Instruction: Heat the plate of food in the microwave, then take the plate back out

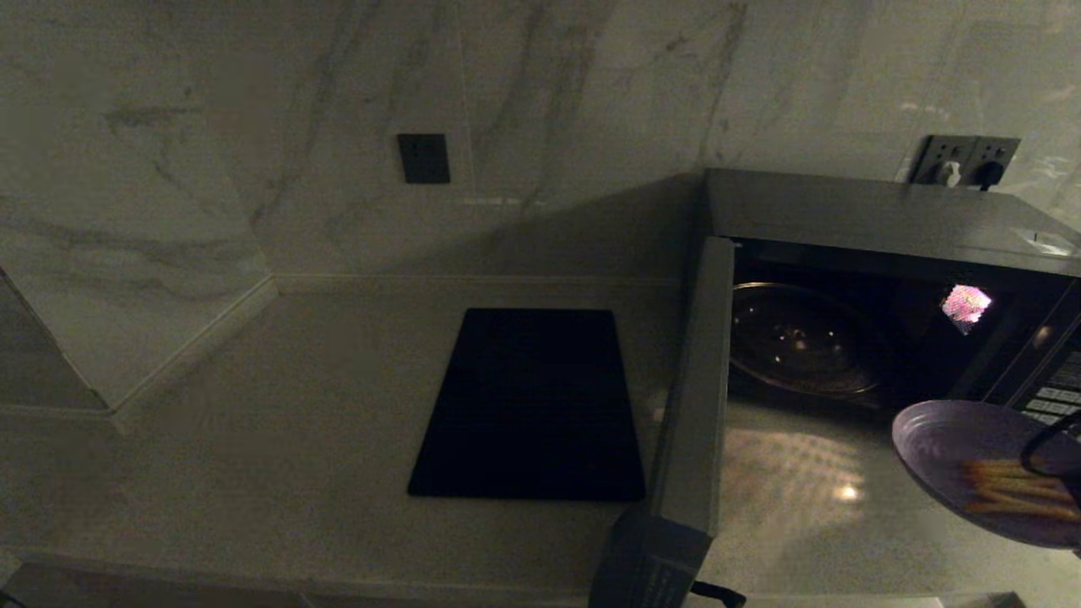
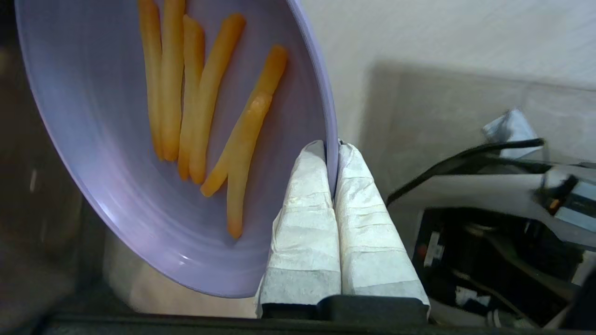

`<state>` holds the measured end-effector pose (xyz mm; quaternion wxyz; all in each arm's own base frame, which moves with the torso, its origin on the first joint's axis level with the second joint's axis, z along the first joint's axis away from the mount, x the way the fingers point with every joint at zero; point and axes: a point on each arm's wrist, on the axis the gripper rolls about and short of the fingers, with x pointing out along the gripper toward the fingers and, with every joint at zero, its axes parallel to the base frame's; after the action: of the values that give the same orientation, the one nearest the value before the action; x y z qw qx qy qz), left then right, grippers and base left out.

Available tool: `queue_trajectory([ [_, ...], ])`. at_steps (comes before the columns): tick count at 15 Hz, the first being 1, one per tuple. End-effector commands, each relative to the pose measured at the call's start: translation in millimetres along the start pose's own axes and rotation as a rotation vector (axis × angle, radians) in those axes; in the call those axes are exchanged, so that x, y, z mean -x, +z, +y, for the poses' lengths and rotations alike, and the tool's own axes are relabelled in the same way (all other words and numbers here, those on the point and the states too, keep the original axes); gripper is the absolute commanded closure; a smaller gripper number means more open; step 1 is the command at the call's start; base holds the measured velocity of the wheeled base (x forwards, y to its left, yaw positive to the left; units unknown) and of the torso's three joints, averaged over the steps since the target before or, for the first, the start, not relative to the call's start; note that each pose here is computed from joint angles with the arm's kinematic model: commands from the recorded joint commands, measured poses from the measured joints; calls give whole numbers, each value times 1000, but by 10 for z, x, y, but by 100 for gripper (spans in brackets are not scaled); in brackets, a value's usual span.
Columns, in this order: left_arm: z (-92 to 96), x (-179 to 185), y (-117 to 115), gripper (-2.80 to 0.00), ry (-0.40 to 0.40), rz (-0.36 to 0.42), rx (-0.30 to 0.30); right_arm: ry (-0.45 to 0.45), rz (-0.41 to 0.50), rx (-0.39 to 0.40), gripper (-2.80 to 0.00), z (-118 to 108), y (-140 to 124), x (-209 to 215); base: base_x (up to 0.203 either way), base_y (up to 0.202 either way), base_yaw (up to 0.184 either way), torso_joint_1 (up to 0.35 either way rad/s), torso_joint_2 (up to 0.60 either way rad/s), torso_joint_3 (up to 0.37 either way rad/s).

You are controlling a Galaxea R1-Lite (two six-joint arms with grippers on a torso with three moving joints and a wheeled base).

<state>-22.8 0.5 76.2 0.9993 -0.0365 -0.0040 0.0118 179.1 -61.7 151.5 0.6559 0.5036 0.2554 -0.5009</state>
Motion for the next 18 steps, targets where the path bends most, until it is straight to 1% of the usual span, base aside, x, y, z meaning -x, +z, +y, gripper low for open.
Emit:
queue_trajectory([
  [1, 0, -1, 1, 0, 1, 0, 1, -52, -59, -89, 0, -149, 232, -34, 0, 0, 0, 0, 0, 0],
  [5, 0, -1, 1, 0, 1, 0, 1, -123, -147, -189, 0, -344, 591, -121, 0, 0, 0, 0, 0, 0],
  [7, 0, -1, 1, 0, 1, 1, 1, -124, -200, -232, 0, -387, 795, -292, 0, 0, 0, 0, 0, 0],
  [8, 0, 0, 0, 0, 1, 0, 1, -124, -212, -242, 0, -416, 901, -396, 0, 0, 0, 0, 0, 0],
  [10, 0, -1, 1, 0, 1, 1, 1, -113, -199, -234, 0, -487, 1090, -594, 0, 0, 0, 0, 0, 0],
  [13, 0, 0, 0, 0, 1, 0, 1, -85, -174, -190, 0, -560, 1277, -837, 0, 0, 0, 0, 0, 0],
  [15, 0, -1, 1, 0, 1, 1, 1, -67, -156, -174, 0, -625, 1364, -941, 0, 0, 0, 0, 0, 0],
  [18, 0, -1, 1, 0, 1, 1, 1, -73, -118, -168, 0, -698, 1406, -1049, 0, 0, 0, 0, 0, 0],
])
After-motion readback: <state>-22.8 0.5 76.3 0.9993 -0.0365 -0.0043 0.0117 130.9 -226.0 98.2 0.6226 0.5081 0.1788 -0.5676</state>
